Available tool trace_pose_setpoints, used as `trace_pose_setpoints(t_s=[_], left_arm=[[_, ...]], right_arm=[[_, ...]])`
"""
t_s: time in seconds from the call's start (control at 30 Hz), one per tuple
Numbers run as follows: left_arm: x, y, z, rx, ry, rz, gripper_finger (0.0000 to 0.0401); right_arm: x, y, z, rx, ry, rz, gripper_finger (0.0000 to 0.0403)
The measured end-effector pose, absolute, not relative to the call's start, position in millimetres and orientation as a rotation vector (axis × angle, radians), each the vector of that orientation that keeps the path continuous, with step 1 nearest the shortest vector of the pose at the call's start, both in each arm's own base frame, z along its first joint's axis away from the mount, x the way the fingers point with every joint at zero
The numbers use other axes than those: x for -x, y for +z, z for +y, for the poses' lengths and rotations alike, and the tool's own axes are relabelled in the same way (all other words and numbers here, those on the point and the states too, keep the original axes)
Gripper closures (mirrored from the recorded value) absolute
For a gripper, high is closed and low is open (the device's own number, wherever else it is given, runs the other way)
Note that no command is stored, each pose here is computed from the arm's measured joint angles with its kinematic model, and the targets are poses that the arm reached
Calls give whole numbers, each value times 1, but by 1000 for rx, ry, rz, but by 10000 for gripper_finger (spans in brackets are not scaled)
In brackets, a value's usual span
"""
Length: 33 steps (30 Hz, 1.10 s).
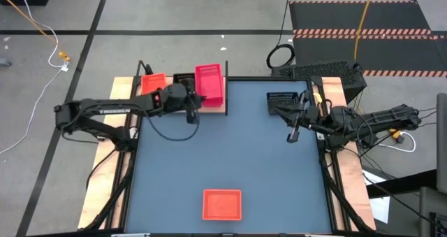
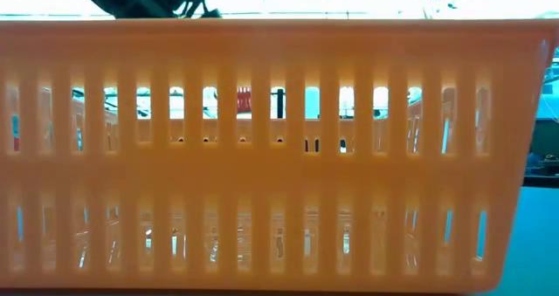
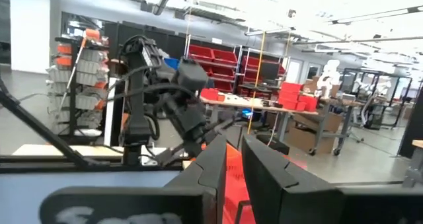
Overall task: Stack baskets on shelf by color
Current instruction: Stack the red bin on top of the other red bin on the shelf
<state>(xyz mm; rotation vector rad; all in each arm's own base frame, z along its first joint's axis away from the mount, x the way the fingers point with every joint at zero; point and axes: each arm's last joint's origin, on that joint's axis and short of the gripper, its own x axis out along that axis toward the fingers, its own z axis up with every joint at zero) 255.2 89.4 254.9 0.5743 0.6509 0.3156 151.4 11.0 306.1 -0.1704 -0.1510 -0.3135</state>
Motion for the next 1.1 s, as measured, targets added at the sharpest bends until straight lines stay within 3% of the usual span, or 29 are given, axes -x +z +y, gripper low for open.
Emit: trace_pose_setpoints(t_s=[0.33, 0.77, 1.1], left_arm=[[-258, 241, 110, -529, 337, 691, 351], [-258, 240, 109, -497, 280, 673, 344], [-258, 240, 108, -612, 282, 718, 283]], right_arm=[[-151, 307, 9, 160, -326, -165, 358], [-151, 308, 9, 157, -325, -169, 358], [-151, 308, 9, 160, -326, -167, 358]])
